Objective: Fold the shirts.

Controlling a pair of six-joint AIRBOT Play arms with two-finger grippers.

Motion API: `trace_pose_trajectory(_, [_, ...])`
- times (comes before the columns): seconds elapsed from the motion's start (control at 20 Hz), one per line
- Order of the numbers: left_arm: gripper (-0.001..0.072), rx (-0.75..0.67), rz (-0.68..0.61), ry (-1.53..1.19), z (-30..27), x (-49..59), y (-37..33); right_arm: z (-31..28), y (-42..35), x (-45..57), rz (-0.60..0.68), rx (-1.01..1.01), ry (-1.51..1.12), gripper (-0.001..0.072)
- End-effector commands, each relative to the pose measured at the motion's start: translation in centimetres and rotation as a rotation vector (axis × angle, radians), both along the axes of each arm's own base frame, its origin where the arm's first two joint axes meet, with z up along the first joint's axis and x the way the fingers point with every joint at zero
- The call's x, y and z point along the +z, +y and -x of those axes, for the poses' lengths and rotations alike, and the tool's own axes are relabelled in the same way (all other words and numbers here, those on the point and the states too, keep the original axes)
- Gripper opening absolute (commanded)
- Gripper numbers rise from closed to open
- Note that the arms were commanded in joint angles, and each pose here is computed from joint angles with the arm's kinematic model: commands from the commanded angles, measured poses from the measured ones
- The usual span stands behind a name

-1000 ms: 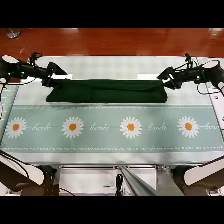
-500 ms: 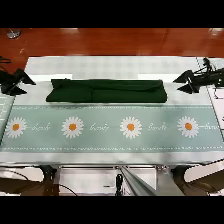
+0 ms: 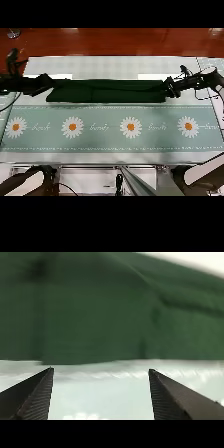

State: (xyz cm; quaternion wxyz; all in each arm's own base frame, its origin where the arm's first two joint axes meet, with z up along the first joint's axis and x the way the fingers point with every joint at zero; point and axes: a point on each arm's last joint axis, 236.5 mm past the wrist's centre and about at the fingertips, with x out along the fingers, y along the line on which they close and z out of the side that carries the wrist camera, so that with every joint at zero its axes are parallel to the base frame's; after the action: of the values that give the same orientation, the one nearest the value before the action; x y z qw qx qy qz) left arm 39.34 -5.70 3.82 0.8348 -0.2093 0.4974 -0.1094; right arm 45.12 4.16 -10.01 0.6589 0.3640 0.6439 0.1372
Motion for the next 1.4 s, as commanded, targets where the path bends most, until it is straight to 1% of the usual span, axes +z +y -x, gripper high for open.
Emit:
trace_pose_trajectory(0.0, [0.0573,-0.127,0.0,0.006,0.9,-1.4,-5.2,-0.3,2.5,1.6,-0.036,0.064,-0.036,0.0028])
trace_pose_trajectory(0.05, [0.0142,-0.159,0.0,0.016,1.3,-1.8,-6.4,0.0,2.0,3.1,-0.022,0.096,-0.062,0.0028])
trace_pose_trajectory(0.1, [0.0032,-0.192,-0.002,0.014,1.6,-2.0,-7.6,0.5,1.1,4.6,0.014,0.123,-0.092,0.0028])
trace_pose_trajectory(0.2, [0.0022,-0.236,0.029,-0.014,1.6,-1.6,-10.9,3.1,-1.5,8.0,0.157,0.219,-0.126,0.0028])
trace_pose_trajectory(0.3, [0.002,-0.316,0.049,-0.042,2.1,-1.4,-15.5,6.4,-2.2,11.4,0.249,0.26,-0.169,0.0028])
trace_pose_trajectory(0.45, [0.002,-0.476,0.047,-0.011,3.1,-3.0,-23.8,12.1,-0.5,15.8,0.292,0.239,-0.286,0.0028])
trace_pose_trajectory(0.65, [0.0019,-0.622,0.079,0.096,3.9,-5.4,-34.2,18.7,1.5,19.3,0.305,0.129,-0.368,0.0028])
trace_pose_trajectory(0.75, [0.0019,-0.653,0.094,0.164,5.1,-7.0,-38.2,20.9,2.2,20.8,0.312,0.111,-0.404,0.0028])
trace_pose_trajectory(0.8, [0.002,-0.681,0.099,0.198,6.4,-7.9,-40.0,21.5,2.4,21.6,0.316,0.103,-0.425,0.0028])
trace_pose_trajectory(0.95, [0.0021,-0.788,0.172,0.335,13.2,-9.8,-45.0,22.2,2.5,22.7,0.326,0.074,-0.463,0.0028])
trace_pose_trajectory(1.05, [0.0021,-0.874,0.193,0.351,16.9,-10.2,-47.0,22.0,2.3,22.7,0.336,0.066,-0.465,0.0028])
trace_pose_trajectory(1.1, [0.0021,-0.919,0.182,0.342,17.9,-10.3,-47.2,21.8,2.2,22.8,0.339,0.059,-0.472,0.0028])
trace_pose_trajectory(1.15, [0.0021,-0.93,0.183,0.356,18.2,-10.0,-47.0,21.6,2.3,23.0,0.333,0.05,-0.48,0.0028])
trace_pose_trajectory(1.25, [0.0021,-0.939,0.191,0.366,16.7,-8.2,-45.7,21.3,2.3,23.4,0.332,0.049,-0.49,0.0028])
trace_pose_trajectory(1.35, [0.0022,-0.898,0.218,0.309,12.2,-4.9,-43.1,20.6,2.3,24.7,0.328,0.056,-0.51,0.0028])
